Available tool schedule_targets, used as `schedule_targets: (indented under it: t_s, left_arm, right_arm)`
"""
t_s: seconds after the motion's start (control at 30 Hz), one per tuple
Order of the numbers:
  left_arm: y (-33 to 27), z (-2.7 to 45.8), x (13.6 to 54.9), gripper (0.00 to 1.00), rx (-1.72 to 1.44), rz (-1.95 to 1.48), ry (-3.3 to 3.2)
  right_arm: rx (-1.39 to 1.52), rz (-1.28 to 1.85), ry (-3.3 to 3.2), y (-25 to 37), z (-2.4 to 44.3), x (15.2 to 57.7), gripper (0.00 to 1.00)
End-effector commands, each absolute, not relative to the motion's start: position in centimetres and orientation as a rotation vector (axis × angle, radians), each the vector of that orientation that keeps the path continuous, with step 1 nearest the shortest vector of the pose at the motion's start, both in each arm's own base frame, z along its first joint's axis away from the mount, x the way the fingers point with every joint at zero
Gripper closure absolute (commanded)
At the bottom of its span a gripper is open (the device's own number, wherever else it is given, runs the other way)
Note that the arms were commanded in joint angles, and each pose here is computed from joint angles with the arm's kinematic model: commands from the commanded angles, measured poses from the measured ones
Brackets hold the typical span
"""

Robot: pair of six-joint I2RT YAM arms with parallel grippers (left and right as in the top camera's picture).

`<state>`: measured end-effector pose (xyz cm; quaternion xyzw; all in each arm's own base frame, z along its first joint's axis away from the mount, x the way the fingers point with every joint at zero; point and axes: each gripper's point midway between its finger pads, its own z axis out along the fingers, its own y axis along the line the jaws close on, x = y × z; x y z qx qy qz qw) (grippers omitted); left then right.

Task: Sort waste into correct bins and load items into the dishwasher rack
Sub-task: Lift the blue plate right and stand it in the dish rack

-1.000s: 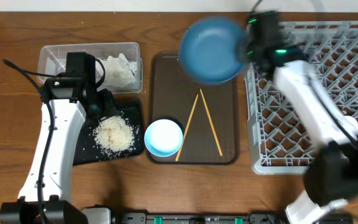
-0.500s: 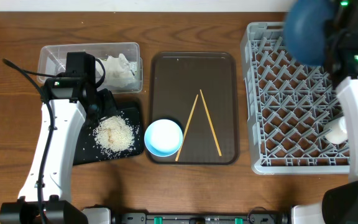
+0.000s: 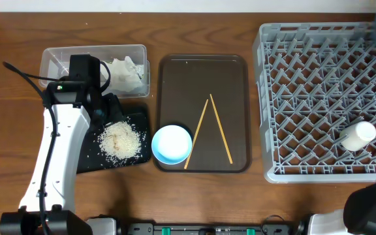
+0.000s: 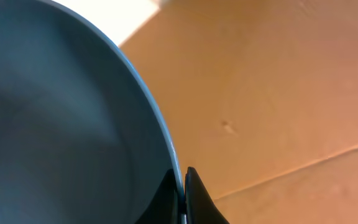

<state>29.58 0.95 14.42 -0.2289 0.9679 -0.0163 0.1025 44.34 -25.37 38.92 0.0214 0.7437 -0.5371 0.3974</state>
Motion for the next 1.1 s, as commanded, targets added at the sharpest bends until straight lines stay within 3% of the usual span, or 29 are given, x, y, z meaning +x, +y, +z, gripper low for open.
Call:
schedule_targets:
  t_s: [0.0,0.67,0.87,1.07]
  left_arm:
    - [1.2,14.9,29.6,0.35,-0.694,-0.046,2.838]
    - [1.2,14.8,29.5,0.35,-0.695,-0.046,2.84]
    - [1.2,14.9,29.7,0.35,-0.693,-0.048,2.833]
    - [1.2,14.9,29.6,0.35,-0.694,-0.048,2.836]
  right_arm:
    - [-0.046,-1.515,1.95,-28.4,37.5,44.2,0.99]
    - [-0.257,-1.654,2.186,-33.6,25.8,47.4,0.99]
    - [-0.208,-1.622,2.184,-33.4,25.5,47.5,0.99]
    - [-0.066,-1.746,2.057,-34.3,28.9,46.9,0.99]
